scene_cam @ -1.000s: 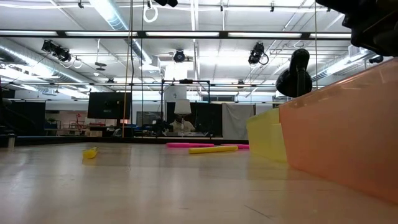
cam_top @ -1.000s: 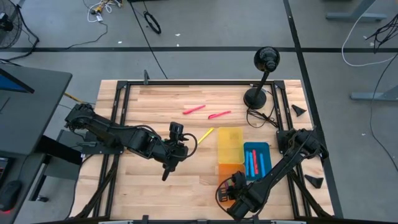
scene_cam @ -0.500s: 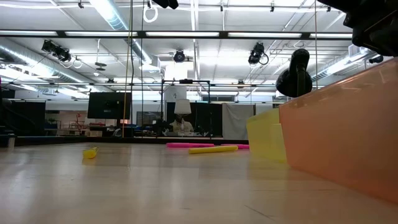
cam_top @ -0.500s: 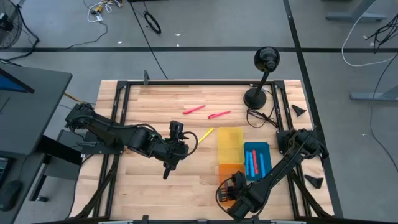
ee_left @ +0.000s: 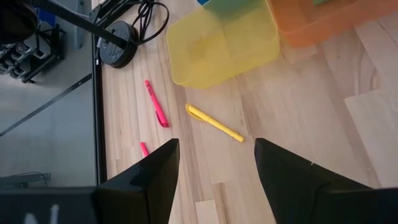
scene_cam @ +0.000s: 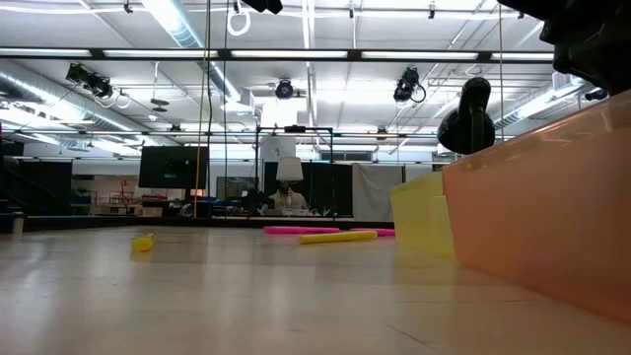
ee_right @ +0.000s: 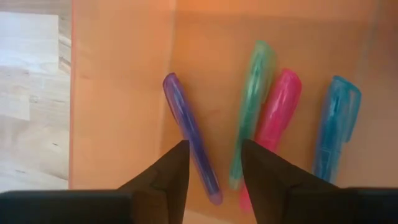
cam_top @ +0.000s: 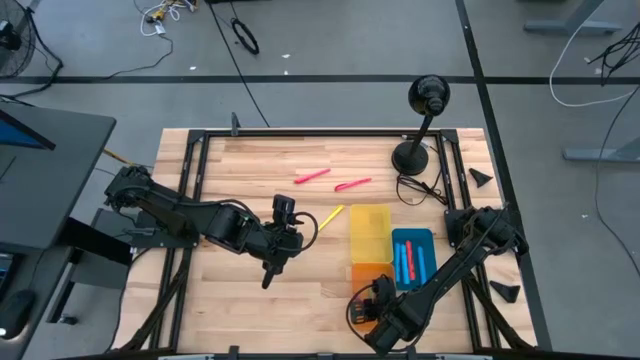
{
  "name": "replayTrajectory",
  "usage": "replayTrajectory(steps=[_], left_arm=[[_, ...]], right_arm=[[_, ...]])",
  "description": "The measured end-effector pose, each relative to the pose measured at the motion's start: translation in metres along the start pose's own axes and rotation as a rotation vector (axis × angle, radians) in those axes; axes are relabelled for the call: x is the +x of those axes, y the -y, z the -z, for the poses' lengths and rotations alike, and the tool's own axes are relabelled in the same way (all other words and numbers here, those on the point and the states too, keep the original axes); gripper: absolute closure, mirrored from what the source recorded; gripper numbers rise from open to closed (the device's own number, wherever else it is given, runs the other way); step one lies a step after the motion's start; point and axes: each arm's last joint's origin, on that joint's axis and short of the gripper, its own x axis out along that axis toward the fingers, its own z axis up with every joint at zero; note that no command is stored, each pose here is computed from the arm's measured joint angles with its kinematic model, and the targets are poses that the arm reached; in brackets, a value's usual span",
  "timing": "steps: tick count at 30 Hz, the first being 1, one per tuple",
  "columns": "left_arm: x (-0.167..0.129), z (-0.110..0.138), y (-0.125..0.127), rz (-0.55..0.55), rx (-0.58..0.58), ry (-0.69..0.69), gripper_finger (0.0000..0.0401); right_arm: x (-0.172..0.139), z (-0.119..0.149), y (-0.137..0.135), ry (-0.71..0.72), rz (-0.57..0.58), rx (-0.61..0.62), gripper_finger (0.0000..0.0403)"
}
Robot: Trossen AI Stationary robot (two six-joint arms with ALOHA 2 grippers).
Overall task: Pick & Place Markers
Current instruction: Put the left yellow pen into the yellow bin
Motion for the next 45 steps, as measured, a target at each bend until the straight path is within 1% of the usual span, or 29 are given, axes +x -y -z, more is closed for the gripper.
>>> replayTrajectory(steps=[3,9,11,15,18,23,26,30,33,36,39,41,45], left_arm=[[0.000,0.000,0.000,0.000,0.000,0.000,0.0185],[0.000,0.000,0.000,0.000,-0.001,0.000,0.0185],[0.000,0.000,0.000,0.000,-0.001,0.001,0.0185],[0.000,0.000,0.000,0.000,-0.003,0.002,0.0185],[0.000,0.000,0.000,0.000,-0.024,0.003,0.0185],[0.000,0.000,0.000,0.000,-0.074,0.004,0.0185],[0.000,0.000,0.000,0.000,-0.114,0.004,0.0185],[0.000,-0.001,0.000,0.000,-0.191,0.005,0.0185],[0.000,-0.001,0.000,0.001,-0.267,0.009,0.0185],[0.000,-0.002,0.000,0.013,-0.337,0.013,0.0185],[0.000,-0.006,0.001,0.067,-0.390,0.048,0.0185],[-0.001,-0.010,0.001,0.077,-0.435,0.087,0.0185],[-0.002,-0.017,-0.001,0.083,-0.488,0.155,0.0185]], right_arm=[[-0.004,-0.002,0.000,-0.002,-0.002,-0.002,0.0261],[-0.032,-0.017,0.004,0.025,0.019,-0.021,0.0270],[-0.043,-0.023,0.006,0.033,0.026,-0.039,0.0271],[-0.062,-0.033,0.009,0.036,0.019,-0.114,0.0271],[-0.076,-0.040,0.008,0.056,-0.041,-0.217,0.0271],[-0.095,-0.047,0.003,0.105,-0.150,-0.515,0.0271],[-0.102,-0.051,0.000,0.119,-0.185,-0.685,0.0271],[-0.110,-0.060,-0.005,0.137,-0.221,-0.848,0.0271],[-0.118,-0.071,-0.012,0.157,-0.266,-0.929,0.0271],[-0.131,-0.087,-0.020,0.200,-0.342,-0.975,0.0271],[-0.149,-0.106,-0.029,0.303,-0.437,-1.012,0.0271],[-0.162,-0.118,-0.033,0.371,-0.499,-1.044,0.0271],[-0.188,-0.143,-0.041,0.492,-0.625,-1.075,0.0271]])
